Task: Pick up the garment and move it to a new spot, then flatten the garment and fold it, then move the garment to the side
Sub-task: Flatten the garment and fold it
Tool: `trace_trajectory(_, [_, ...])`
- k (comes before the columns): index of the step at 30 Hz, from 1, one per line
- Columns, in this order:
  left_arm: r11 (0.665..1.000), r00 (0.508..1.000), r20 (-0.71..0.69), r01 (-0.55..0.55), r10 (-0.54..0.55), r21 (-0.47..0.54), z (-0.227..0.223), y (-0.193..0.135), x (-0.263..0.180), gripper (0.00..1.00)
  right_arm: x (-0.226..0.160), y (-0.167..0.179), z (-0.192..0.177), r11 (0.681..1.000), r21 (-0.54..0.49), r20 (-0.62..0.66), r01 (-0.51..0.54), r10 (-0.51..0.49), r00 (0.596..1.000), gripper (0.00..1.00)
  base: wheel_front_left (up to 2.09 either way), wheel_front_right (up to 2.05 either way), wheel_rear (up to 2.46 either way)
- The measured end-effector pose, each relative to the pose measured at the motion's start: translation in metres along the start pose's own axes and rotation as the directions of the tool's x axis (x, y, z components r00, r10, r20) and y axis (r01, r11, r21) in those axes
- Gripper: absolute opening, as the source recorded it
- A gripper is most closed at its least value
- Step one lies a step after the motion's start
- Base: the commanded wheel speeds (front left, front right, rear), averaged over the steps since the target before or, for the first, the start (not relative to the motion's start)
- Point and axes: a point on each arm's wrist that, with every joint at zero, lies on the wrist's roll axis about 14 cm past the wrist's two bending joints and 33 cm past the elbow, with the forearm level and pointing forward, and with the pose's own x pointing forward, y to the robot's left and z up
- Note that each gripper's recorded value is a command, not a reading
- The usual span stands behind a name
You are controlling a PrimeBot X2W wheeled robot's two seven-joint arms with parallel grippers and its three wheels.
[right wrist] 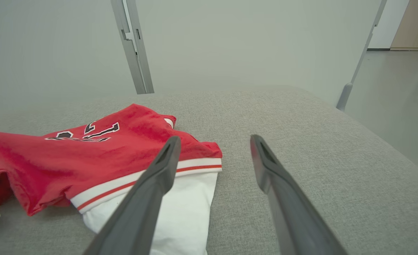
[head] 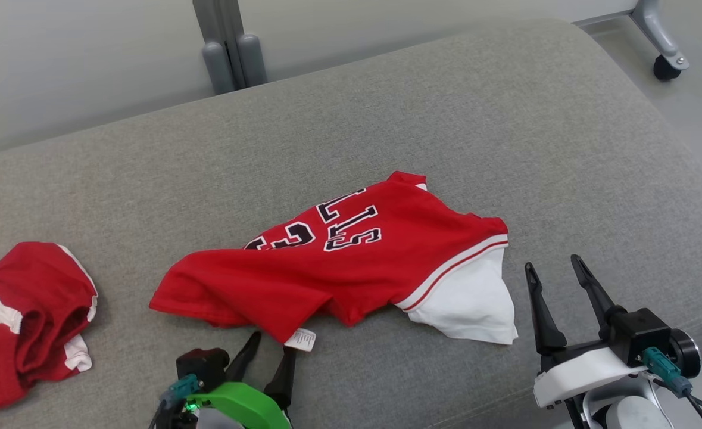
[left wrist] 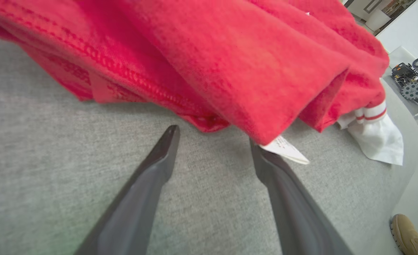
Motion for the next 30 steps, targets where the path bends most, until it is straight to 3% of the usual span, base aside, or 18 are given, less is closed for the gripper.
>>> trace_trajectory(9, [0.998, 0.997, 0.075, -0.038, 0.035, 0.042, 0.028, 0.010, 0.010, 1.00, 0.001, -0.002, 0.003, 1.000, 0.000, 0.009, 0.005, -0.005, 1.000, 1.00, 0.00, 0.00, 0.00])
trace_trajectory(10, [0.998, 0.997, 0.074, -0.040, 0.037, 0.045, 0.028, 0.011, 0.010, 0.94, 0.001, -0.001, 0.003, 1.000, 0.001, 0.010, 0.004, -0.004, 1.000, 1.00, 0.00, 0.00, 0.00])
trace_trajectory(11, [0.998, 0.997, 0.074, -0.041, 0.038, 0.045, 0.028, 0.011, 0.010, 0.73, 0.001, -0.001, 0.003, 1.000, 0.001, 0.010, 0.004, -0.004, 1.000, 1.00, 0.00, 0.00, 0.00])
trace_trajectory(13, [0.998, 0.996, 0.080, -0.037, 0.033, 0.047, 0.031, 0.010, 0.012, 0.00, 0.001, -0.001, 0.004, 1.000, 0.002, 0.011, 0.003, -0.003, 1.000, 1.00, 0.00, 0.00, 0.00])
trace_trajectory(21, [0.999, 0.985, 0.171, -0.011, 0.006, 0.032, 0.059, 0.002, 0.010, 0.00, 0.002, -0.001, 0.000, 1.000, 0.008, 0.001, 0.003, -0.003, 1.000, 1.00, 0.00, 0.00, 0.00])
trace_trajectory(30, [1.000, 0.965, 0.262, -0.010, 0.010, -0.002, 0.081, 0.000, -0.012, 0.00, 0.007, 0.019, -0.001, 0.998, 0.021, 0.005, -0.061, 0.061, 0.998, 1.00, 0.00, 0.00, 0.00])
